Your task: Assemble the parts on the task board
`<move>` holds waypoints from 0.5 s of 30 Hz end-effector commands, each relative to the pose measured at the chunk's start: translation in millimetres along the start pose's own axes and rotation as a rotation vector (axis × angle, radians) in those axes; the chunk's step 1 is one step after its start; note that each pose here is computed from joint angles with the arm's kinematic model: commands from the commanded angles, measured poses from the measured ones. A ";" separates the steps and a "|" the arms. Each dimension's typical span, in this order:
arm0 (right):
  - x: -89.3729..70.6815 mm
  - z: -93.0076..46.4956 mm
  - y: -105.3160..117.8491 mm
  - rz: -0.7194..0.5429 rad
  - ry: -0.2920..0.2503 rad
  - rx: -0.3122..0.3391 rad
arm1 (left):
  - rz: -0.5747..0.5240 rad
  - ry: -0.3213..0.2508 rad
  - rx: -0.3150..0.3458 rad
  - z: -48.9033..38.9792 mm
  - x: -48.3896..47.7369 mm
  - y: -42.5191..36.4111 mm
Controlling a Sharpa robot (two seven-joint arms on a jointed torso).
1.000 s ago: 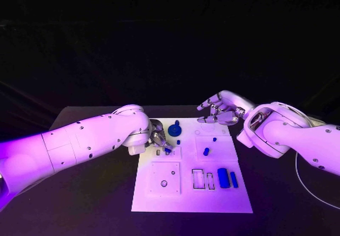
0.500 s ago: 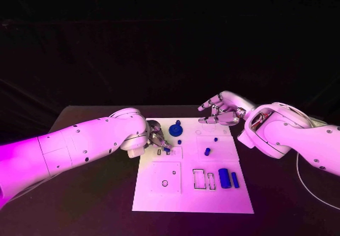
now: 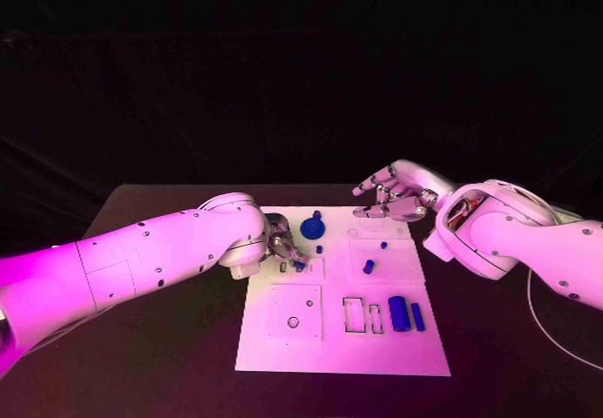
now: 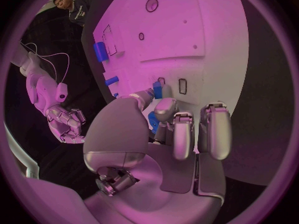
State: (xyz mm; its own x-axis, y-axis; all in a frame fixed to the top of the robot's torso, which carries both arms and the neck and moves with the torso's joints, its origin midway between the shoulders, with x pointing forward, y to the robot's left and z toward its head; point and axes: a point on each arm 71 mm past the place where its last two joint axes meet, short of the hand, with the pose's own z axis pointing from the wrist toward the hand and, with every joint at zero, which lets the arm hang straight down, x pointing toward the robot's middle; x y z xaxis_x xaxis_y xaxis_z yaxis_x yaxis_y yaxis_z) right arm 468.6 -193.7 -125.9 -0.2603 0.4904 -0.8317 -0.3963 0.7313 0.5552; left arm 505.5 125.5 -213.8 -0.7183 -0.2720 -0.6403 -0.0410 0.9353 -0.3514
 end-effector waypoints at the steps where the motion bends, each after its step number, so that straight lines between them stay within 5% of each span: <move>1: 1.7 0.3 0.5 -0.007 0.017 -0.005 | 0.047 0.036 -0.009 1.1 5.1 3.7; 15: 1.8 0.3 0.1 -0.007 0.020 -0.004 | 0.079 0.065 -0.024 0.7 6.6 10.2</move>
State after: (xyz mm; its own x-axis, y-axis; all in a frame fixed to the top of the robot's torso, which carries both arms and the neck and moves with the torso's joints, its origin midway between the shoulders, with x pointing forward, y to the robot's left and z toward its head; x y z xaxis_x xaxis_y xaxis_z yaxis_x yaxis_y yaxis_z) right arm 468.8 -193.7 -126.6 -0.2658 0.4870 -0.8320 -0.3954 0.7321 0.5548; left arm 504.1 130.7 -215.7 -0.7372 -0.2323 -0.6344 -0.0170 0.9451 -0.3263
